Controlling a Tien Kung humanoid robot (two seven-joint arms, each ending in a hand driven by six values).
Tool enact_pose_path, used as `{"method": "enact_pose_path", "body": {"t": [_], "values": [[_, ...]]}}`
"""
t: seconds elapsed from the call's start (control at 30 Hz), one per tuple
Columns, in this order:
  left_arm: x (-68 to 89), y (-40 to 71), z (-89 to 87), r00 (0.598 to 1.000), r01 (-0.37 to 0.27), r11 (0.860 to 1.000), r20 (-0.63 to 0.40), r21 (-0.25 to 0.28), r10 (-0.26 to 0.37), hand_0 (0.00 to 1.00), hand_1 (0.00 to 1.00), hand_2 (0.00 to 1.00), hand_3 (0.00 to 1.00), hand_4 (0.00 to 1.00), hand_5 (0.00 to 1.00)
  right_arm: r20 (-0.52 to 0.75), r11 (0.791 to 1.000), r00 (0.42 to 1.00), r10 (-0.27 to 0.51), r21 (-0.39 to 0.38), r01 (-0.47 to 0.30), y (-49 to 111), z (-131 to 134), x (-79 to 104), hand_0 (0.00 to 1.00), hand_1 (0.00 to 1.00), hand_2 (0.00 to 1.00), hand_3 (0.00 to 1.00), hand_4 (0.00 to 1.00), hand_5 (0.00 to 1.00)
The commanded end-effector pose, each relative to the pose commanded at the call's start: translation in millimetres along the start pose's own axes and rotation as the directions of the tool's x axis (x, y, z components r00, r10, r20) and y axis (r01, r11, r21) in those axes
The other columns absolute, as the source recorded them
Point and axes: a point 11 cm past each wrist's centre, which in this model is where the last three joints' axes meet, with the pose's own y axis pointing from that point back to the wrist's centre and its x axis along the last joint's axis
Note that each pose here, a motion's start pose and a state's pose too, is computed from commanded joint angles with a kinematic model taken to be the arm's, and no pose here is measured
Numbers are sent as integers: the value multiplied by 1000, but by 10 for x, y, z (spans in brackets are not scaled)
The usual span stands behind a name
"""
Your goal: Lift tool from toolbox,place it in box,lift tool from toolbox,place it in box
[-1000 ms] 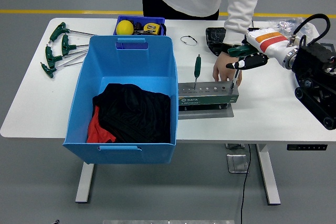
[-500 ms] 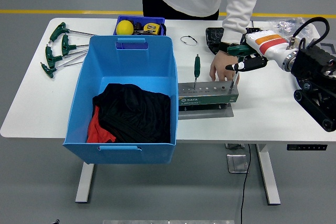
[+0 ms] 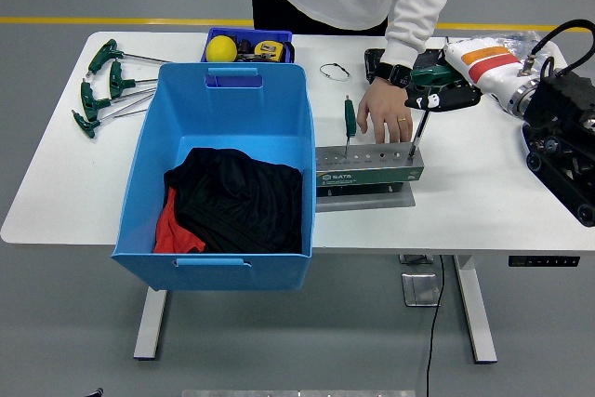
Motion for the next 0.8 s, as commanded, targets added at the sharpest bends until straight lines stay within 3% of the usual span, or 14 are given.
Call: {"method": "enact_pose_path", "body": {"t": [0.17,0.2,0.37,0.4,0.57,0.6,0.8], "values": [[7,-1,-1,1000,-2,1000,-4,2,2,778,803,791,670,701,659,-15,998,998,66,6,-66,0,-11,216,2,2,2,2,998,813],[7,-1,-3,1000,-3,1000,-4,3,3,777,802,791,668,698,659,-18,997,997,79,6,-79,0,-14,259,2,2,2,2,986,693],[12,-1,-17,1000,-5,1000,-4,7,5,777,802,791,668,698,659,-15,989,989,146,14,-146,9,-42,506,2,2,2,2,986,693],[18,-2,-24,1000,-6,1000,-4,8,6,777,802,791,669,695,657,-16,986,986,166,20,-165,15,-55,595,2,2,2,2,844,639],[33,-3,-36,1000,-10,1000,-3,13,10,777,802,791,669,695,657,-8,976,977,214,40,-214,46,-99,823,2,2,2,2,844,639],[35,-3,-41,1000,-11,1000,-3,14,11,776,802,791,668,695,657,-6,974,975,223,45,-222,54,-111,861,2,2,2,2,781,604],[43,-4,-65,1000,-13,1000,-2,20,13,773,801,791,667,694,658,0,955,959,283,91,-282,110,-254,1111,2,2,2,2,748,581]]}}
